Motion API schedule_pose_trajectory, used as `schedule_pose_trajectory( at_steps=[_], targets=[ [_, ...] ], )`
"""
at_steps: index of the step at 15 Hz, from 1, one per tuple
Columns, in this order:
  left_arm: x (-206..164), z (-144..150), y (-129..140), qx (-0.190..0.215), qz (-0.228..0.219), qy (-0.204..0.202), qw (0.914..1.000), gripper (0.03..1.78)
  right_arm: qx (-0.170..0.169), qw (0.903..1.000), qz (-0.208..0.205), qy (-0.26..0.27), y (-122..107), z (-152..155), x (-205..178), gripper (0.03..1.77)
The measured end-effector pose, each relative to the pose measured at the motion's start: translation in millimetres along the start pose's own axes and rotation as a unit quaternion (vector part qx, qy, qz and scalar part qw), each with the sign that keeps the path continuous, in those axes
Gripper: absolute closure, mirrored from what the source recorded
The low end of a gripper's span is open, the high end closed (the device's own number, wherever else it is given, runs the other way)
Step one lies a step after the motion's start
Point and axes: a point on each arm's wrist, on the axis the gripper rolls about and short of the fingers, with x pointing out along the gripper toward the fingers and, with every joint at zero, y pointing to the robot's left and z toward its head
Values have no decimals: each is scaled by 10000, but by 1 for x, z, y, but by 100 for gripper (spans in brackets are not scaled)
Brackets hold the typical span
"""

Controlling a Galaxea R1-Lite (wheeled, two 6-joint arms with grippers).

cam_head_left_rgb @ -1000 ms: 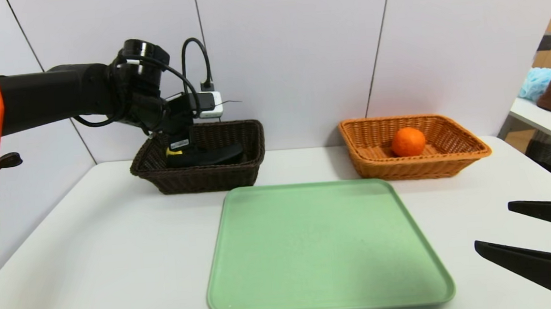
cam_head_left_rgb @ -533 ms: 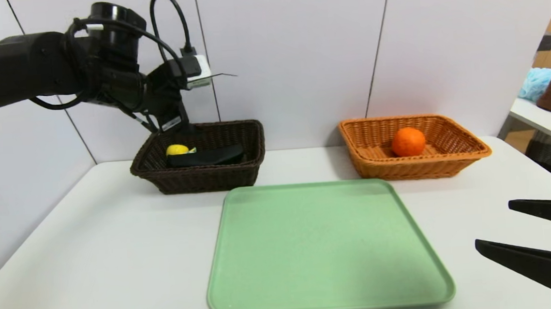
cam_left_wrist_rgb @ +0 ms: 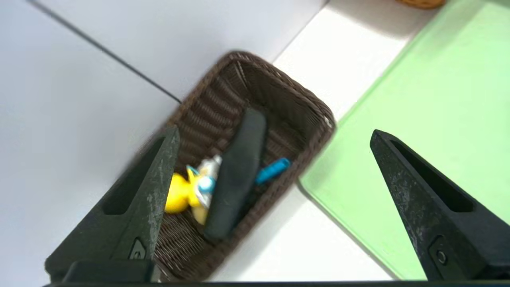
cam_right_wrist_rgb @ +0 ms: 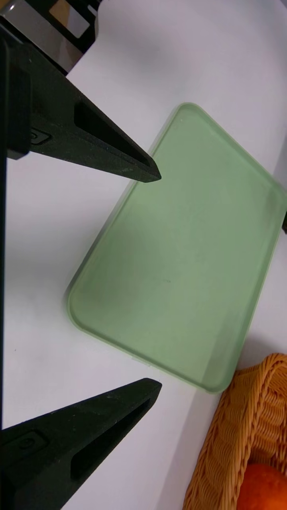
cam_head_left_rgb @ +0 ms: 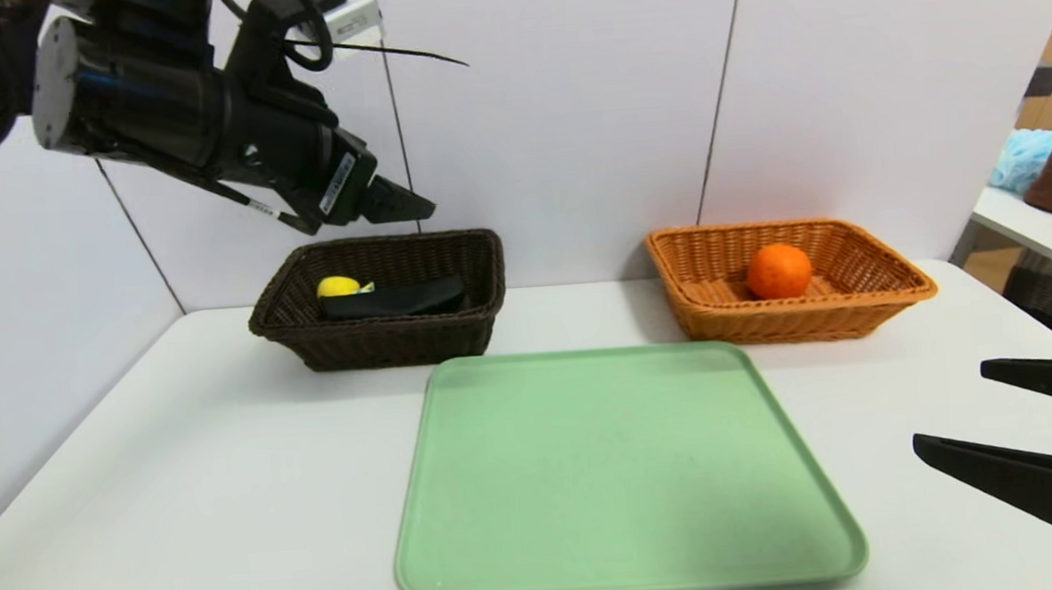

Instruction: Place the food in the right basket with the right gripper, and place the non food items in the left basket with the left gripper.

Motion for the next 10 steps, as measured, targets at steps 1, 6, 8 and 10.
schedule_pose_trajectory(
  at_steps=[1, 6, 8, 10],
  targets=[
    [-9, -6, -5, -104, -37, 86, 9999, 12, -17, 10000, -45, 9, 0, 0, 0, 10],
    [-66, -55, -26, -636, 76, 418, 9971, 12, -1, 9990, -439, 1, -7, 3, 2, 10],
    [-89, -78, -35, -858, 242, 443, 9950, 12, -28, 9981, -614, 1, -11, 4, 3, 10],
    [-110, -98, -44, -1109, 425, 384, 9922, 12, 2, 9967, -804, 54, -14, 1, 3, 10]
  ],
)
